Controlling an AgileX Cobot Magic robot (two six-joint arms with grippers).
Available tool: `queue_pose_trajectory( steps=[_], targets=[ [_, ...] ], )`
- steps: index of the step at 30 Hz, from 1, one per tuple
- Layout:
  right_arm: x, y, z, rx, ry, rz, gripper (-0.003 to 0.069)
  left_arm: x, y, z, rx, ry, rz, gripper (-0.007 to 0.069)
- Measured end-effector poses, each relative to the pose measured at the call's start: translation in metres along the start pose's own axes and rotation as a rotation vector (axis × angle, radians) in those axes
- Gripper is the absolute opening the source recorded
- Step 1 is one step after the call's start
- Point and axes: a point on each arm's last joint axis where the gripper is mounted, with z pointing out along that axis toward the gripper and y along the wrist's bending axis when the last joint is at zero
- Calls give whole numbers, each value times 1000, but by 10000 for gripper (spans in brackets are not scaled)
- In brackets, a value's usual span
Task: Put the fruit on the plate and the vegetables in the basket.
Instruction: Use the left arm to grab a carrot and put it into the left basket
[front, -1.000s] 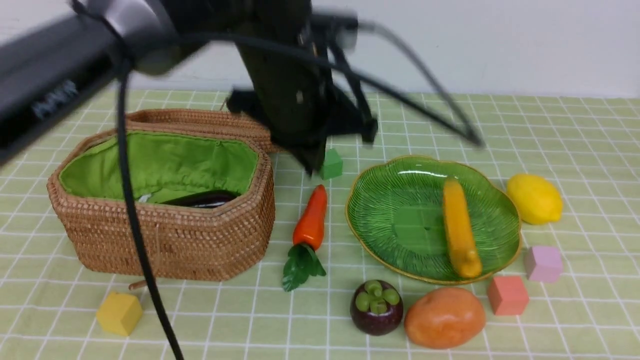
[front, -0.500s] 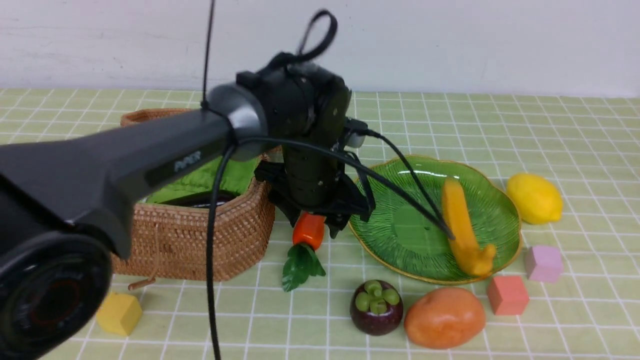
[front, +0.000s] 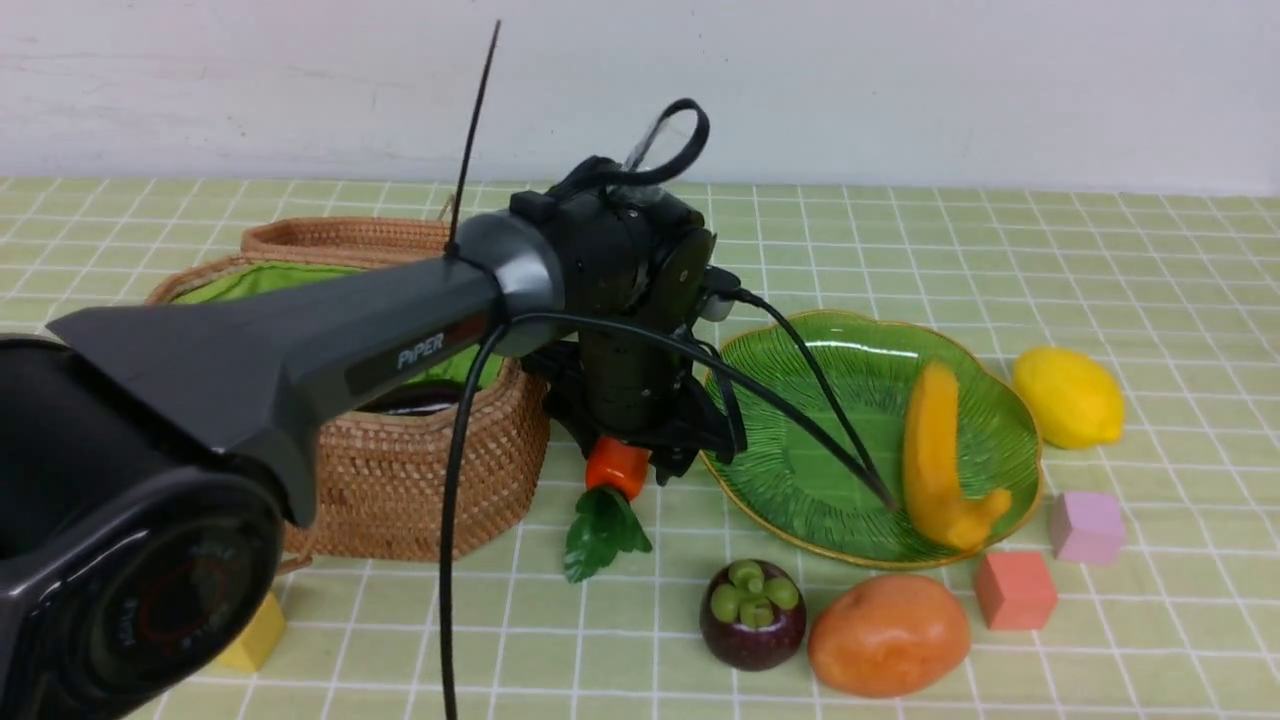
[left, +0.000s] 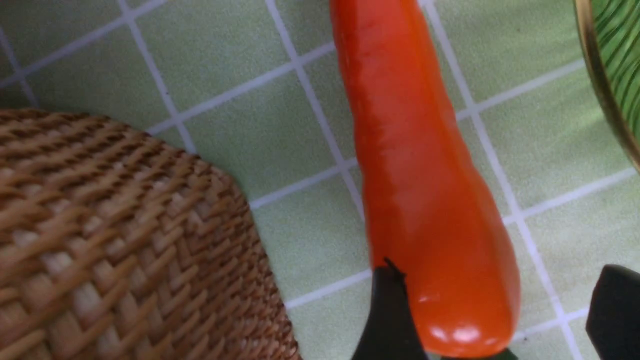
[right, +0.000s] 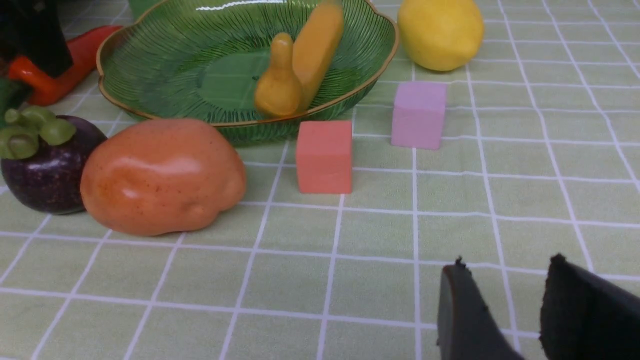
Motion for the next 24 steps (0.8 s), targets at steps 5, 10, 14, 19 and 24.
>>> queue_pose_trajectory(
  steps=[5, 10, 14, 19, 24],
  targets=[
    [0, 0, 0, 0, 0, 0, 240, 0, -2, 4, -24, -2, 12, 470],
    [0, 0, 0, 0, 0, 0, 240, -2, -2, 5, -21, -23, 9, 409],
    [0, 0, 0, 0, 0, 0, 240, -3, -2, 5, -18, -34, 9, 361],
    [0, 0, 0, 0, 0, 0, 240, -3, -2, 5, -19, -31, 10, 297],
    [0, 0, 0, 0, 0, 0, 240, -5, -2, 4, -23, -17, 6, 290]
  ],
)
